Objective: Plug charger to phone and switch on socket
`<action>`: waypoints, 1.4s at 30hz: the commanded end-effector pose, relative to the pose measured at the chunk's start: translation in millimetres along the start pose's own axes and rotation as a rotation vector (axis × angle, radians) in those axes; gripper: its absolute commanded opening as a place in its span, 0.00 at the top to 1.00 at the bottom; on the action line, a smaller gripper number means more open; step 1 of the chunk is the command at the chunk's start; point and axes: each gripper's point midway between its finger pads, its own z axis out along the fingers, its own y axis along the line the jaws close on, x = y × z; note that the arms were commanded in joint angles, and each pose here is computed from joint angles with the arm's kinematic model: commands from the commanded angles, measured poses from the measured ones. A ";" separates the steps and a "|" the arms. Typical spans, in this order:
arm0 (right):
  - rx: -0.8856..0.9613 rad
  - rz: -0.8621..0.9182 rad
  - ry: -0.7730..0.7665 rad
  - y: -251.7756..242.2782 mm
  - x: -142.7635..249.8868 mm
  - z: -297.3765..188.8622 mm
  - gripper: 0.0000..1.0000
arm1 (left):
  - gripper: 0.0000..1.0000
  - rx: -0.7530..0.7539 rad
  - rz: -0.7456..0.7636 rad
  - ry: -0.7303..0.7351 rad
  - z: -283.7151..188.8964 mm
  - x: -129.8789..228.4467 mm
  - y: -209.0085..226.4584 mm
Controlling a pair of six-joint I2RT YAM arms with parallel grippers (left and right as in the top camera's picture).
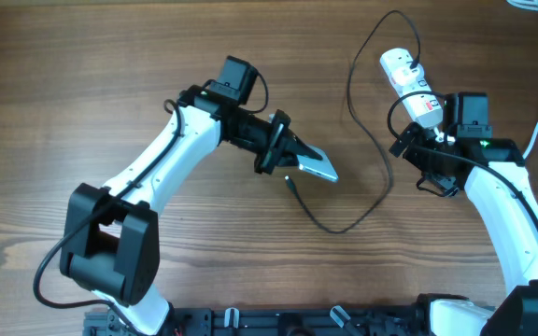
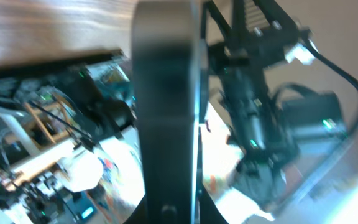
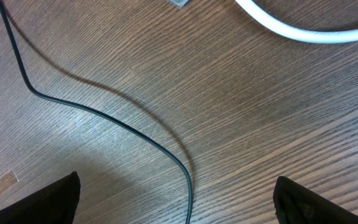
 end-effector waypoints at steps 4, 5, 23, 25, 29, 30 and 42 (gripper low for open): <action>0.016 0.009 -0.013 -1.7 -4.5 1.0 0.00 | 0.96 0.140 -0.004 0.203 -26.3 27.3 -20.8; 0.016 0.009 -0.013 -1.8 -4.6 1.0 0.00 | 0.96 0.144 -0.004 0.200 -27.9 26.4 -21.2; 0.014 0.009 -0.016 -1.3 -5.2 1.0 0.00 | 0.96 0.151 -0.035 0.194 -32.1 24.1 -22.2; 0.014 0.009 -0.016 -1.3 -5.3 0.9 0.00 | 0.96 0.151 -0.035 0.194 -32.1 24.1 -22.2; 0.014 0.009 -0.016 -1.3 -5.3 0.9 0.00 | 0.96 0.151 -0.035 0.193 -32.0 24.1 -22.2; 0.014 0.009 -0.016 -1.3 -5.1 1.0 0.00 | 0.96 0.151 -0.035 0.193 -32.0 24.1 -22.2; 0.014 0.009 -0.016 -1.3 -5.3 0.9 0.00 | 0.96 0.151 -0.035 0.194 -32.1 24.1 -22.2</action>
